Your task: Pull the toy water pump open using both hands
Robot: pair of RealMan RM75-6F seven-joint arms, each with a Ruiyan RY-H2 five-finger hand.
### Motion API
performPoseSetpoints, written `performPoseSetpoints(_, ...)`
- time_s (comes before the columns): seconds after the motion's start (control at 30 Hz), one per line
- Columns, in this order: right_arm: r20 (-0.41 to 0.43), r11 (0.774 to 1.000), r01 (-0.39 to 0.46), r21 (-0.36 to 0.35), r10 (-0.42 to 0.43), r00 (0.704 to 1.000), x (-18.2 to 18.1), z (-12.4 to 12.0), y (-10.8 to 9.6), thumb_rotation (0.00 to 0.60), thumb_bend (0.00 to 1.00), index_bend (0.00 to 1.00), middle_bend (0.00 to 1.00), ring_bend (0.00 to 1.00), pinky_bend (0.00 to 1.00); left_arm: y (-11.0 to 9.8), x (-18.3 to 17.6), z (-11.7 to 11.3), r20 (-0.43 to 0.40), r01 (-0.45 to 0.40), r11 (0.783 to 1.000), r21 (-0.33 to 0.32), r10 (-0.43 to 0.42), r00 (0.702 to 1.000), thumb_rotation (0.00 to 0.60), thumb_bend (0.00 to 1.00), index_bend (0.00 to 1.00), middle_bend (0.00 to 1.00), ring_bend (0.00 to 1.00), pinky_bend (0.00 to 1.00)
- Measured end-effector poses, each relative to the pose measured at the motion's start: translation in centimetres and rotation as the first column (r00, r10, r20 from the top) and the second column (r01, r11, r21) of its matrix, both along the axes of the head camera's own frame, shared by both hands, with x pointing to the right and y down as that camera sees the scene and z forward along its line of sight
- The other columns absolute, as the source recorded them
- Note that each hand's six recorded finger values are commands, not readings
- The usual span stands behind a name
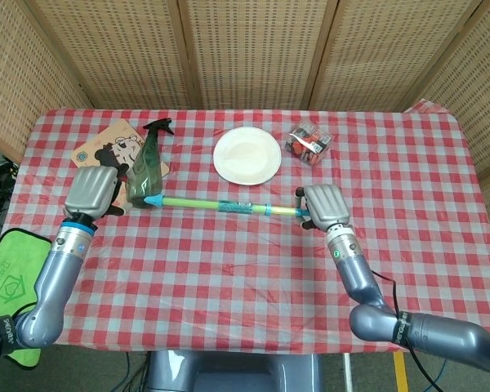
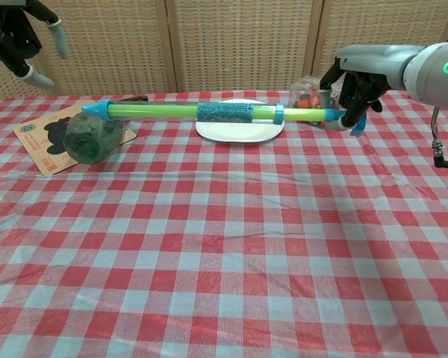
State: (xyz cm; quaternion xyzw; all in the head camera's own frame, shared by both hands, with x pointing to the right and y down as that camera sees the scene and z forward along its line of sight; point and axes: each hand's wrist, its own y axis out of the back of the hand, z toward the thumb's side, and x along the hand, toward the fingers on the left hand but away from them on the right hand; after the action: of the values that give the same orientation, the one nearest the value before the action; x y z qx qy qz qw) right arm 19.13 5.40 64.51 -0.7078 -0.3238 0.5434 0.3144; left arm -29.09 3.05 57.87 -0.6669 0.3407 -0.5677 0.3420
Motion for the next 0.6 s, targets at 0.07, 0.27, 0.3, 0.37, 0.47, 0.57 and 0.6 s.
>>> performPoseSetpoints(0.07, 0.001, 1.0, 0.0, -0.002, 0.0, 1.0, 0.0, 0.1, 0.0, 0.6, 0.52, 0.81, 1.0, 1.0, 0.74, -0.2, 0.5, 0.1, -0.004, 0.0, 1.0, -0.027, 0.0, 1.0, 0.6, 0.22, 0.42, 0.85, 0.76, 0.67)
performPoseSetpoints(0.27, 0.009, 1.0, -0.001, -0.008, 0.001, 1.0, -0.1, 0.4, -0.2, 0.6, 0.52, 0.81, 1.0, 1.0, 0.74, -0.8, 2.0, 0.7, 0.003, 0.002, 0.994, -0.108, -0.002, 1.0, 0.6, 0.22, 0.45, 0.86, 0.77, 0.68)
performPoseSetpoints(0.3, 0.014, 1.0, -0.003, -0.011, 0.003, 1.0, -0.1, 0.4, -0.2, 0.6, 0.52, 0.81, 1.0, 1.0, 0.74, -1.0, 2.4, 0.8, 0.011, 0.002, 0.993, -0.121, 0.0, 1.0, 0.6, 0.22, 0.44, 0.86, 0.77, 0.68)
performPoseSetpoints(0.37, 0.02, 1.0, -0.006, -0.015, 0.006, 1.0, -0.1, 0.4, -0.1, 0.6, 0.52, 0.81, 1.0, 1.0, 0.74, -1.3, 3.0, 0.9, 0.027, -0.003, 0.991, -0.135, 0.007, 1.0, 0.6, 0.22, 0.42, 0.86, 0.77, 0.68)
performPoseSetpoints(0.47, 0.022, 1.0, -0.008, -0.017, 0.009, 1.0, 0.1, 0.4, -0.2, 0.6, 0.52, 0.81, 1.0, 1.0, 0.74, -1.8, 3.9, 1.1, 0.059, -0.013, 0.989, -0.148, 0.022, 0.998, 0.6, 0.22, 0.41, 0.86, 0.77, 0.68)
performPoseSetpoints(0.57, 0.024, 1.0, -0.011, -0.015, 0.011, 1.0, 0.3, 0.3, -0.3, 0.6, 0.52, 0.81, 1.0, 1.0, 0.74, -2.1, 4.3, 1.4, 0.083, -0.016, 0.988, -0.154, 0.029, 0.996, 0.6, 0.22, 0.41, 0.86, 0.77, 0.68)
performPoseSetpoints(0.6, 0.024, 1.0, -0.011, -0.014, 0.012, 1.0, 0.4, 0.3, -0.3, 0.6, 0.52, 0.81, 1.0, 1.0, 0.74, -2.1, 4.5, 1.5, 0.088, -0.017, 0.988, -0.154, 0.03, 0.996, 0.6, 0.22, 0.41, 0.86, 0.77, 0.68)
